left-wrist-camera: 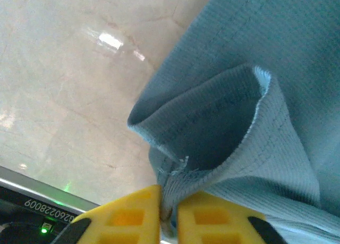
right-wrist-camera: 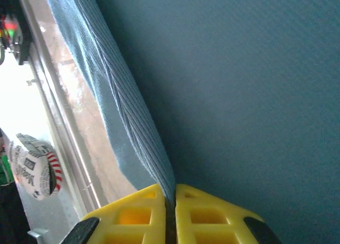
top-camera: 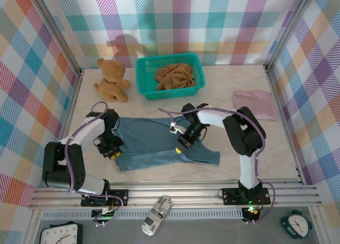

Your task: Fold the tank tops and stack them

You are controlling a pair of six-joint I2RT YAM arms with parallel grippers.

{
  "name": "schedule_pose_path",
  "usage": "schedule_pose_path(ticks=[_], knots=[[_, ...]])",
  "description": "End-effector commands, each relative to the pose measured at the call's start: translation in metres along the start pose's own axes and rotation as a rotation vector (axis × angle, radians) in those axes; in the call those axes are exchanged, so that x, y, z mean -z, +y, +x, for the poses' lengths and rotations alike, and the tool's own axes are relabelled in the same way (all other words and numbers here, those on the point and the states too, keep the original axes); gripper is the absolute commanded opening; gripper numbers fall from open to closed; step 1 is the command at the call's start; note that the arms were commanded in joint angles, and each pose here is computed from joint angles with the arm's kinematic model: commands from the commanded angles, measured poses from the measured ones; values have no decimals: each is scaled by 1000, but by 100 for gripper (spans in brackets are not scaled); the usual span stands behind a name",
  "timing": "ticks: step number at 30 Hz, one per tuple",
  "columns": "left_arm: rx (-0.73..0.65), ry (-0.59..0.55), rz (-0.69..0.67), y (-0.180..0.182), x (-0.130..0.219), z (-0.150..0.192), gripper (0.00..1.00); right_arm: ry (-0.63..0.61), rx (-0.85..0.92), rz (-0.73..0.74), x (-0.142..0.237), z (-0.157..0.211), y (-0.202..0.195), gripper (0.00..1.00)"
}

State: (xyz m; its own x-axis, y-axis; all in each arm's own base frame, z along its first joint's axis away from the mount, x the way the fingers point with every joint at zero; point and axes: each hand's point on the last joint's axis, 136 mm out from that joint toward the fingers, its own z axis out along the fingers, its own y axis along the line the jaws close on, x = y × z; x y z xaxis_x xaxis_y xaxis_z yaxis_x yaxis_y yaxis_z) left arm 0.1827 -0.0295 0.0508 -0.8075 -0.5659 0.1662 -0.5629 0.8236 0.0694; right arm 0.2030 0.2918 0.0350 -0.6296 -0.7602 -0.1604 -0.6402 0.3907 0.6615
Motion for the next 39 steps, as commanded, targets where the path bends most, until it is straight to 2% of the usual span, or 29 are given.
schedule_pose_path(ticks=[1, 5, 9, 12, 16, 25, 31, 36, 39], knots=[[-21, -23, -11, -2, 2, -12, 21, -18, -8, 48, 4, -12, -10, 12], [-32, -16, -2, -3, 8, -10, 37, -18, -30, 118, 9, -15, -20, 16], [-53, -24, 26, -5, 25, 4, 42, -21, -41, 201, 16, -17, -29, 18], [-69, 13, 32, -10, 23, 30, 45, -20, -39, 224, 19, -19, -32, 18], [-53, 51, 20, -4, -1, 53, 45, -4, -41, 237, 21, -17, -33, 20], [-62, 49, 39, -12, -22, 55, 42, 22, -45, 253, 22, -6, -33, 23], [-97, 0, 41, -23, -7, 43, 42, 24, -58, 245, 22, 0, -29, 22], [-107, 19, 23, -24, -17, 46, 43, 25, -69, 233, 19, 4, -28, 22], [-131, 31, -32, -20, -23, 43, 43, 25, -70, 228, 19, 4, -27, 21]])
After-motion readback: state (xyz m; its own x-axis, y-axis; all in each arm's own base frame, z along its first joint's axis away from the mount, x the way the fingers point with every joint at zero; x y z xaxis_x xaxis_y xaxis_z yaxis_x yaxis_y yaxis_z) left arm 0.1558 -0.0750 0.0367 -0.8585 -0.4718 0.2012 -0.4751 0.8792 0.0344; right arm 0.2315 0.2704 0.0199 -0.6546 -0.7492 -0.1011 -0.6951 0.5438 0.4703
